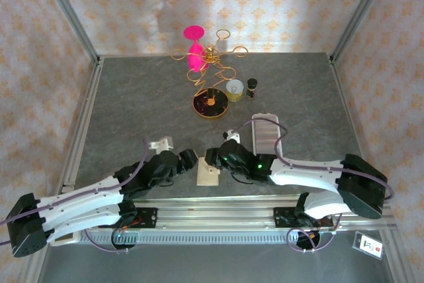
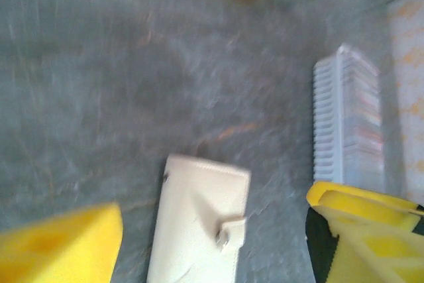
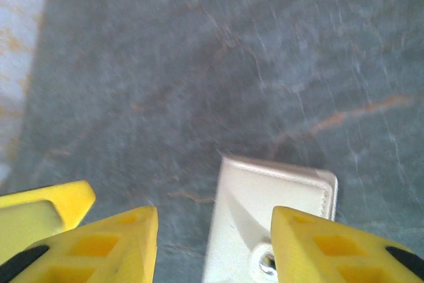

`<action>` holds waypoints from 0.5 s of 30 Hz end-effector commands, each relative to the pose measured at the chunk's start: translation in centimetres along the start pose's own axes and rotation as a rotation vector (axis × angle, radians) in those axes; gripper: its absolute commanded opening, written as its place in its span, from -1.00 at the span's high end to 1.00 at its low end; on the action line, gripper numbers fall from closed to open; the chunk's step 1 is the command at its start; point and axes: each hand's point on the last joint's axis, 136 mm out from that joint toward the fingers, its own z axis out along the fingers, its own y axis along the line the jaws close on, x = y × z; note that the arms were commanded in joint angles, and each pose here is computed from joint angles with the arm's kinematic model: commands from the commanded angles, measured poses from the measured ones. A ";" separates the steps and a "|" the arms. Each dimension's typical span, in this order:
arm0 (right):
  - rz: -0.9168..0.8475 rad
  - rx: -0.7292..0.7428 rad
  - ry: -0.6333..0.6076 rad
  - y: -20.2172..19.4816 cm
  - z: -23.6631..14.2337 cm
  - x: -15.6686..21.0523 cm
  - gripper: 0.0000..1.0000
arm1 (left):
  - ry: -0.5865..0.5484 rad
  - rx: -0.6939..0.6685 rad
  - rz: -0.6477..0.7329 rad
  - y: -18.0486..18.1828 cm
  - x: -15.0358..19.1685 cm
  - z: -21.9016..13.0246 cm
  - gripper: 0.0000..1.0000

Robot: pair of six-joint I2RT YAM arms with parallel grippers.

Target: Put the credit cards into the card holder

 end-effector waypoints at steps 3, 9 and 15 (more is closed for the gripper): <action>-0.043 -0.019 -0.299 1.6 -5.3 -7.9 0.00 | -0.255 -0.170 0.157 0.2 -6.9 -3.6 -0.98; -0.103 -0.026 -0.621 1.2 -13.3 -13.4 -0.18 | -0.476 -0.213 0.230 -2.4 -12.8 -8.2 -0.98; -0.280 0.158 -0.830 -2.0 -17.5 -15.7 -0.42 | -0.673 -0.190 0.340 -4.4 -16.0 -10.4 -0.96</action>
